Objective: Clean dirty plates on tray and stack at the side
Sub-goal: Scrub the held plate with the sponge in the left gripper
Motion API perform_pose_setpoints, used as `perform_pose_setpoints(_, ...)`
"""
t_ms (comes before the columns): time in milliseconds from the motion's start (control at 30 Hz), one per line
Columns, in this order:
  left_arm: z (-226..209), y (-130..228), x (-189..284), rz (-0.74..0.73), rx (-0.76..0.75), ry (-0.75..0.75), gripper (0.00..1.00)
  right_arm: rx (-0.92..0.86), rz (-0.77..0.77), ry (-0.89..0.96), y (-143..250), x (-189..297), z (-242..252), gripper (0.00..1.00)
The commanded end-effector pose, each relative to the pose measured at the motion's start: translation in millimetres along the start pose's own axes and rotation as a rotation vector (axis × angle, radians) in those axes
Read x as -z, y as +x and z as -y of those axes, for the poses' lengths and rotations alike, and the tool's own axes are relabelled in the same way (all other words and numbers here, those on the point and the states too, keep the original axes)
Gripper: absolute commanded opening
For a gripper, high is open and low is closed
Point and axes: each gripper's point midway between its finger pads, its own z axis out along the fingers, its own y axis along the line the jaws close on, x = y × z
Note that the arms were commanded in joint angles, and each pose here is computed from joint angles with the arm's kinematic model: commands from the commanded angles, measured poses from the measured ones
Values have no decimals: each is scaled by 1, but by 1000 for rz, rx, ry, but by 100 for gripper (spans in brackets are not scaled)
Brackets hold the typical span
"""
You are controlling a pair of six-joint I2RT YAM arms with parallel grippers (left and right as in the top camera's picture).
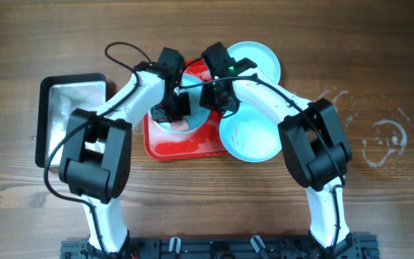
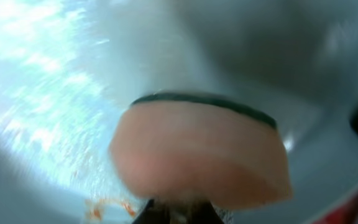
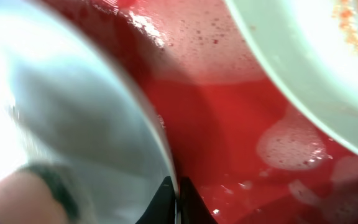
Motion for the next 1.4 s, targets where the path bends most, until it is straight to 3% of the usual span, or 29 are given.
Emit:
perform_pose_setpoints(0, -86, -32, -16, 234, 226, -444, 4, -6, -4, 36, 3, -9, 9, 4)
perform_pose_setpoints(267, -65, -89, -5, 489, 279, -347, 4, -6, -4, 36, 3, -9, 9, 5)
perform_pose_setpoints(433, -41, -103, -7, 525, 275, -220, 4, -5, -1, 33, 2, -9, 8, 4)
perform_pose_setpoints(500, -14, -103, -13, 478, 203, -85, 4, -5, -1, 33, 2, -9, 8, 4)
perform_pose_setpoints(567, 23, -97, -17, 414, 33, 80, 4, -5, -1, 33, 2, -9, 8, 4)
perform_pose_setpoints(767, 53, -76, -20, 338, -249, 194, 4, -5, -1, 33, 2, -9, 8, 4)
perform_pose_setpoints(900, 44, -48, -29, 215, -302, 171, 4, -5, -1, 33, 2, -9, 8, 4)
perform_pose_setpoints(1133, 8, 12, -36, -58, -249, 82, 4, -4, 3, 29, 1, -9, 7, 4)
perform_pose_setpoints(1367, -18, 32, -34, -156, -267, -2, 4, 0, 1, 31, 1, -9, 8, 4)
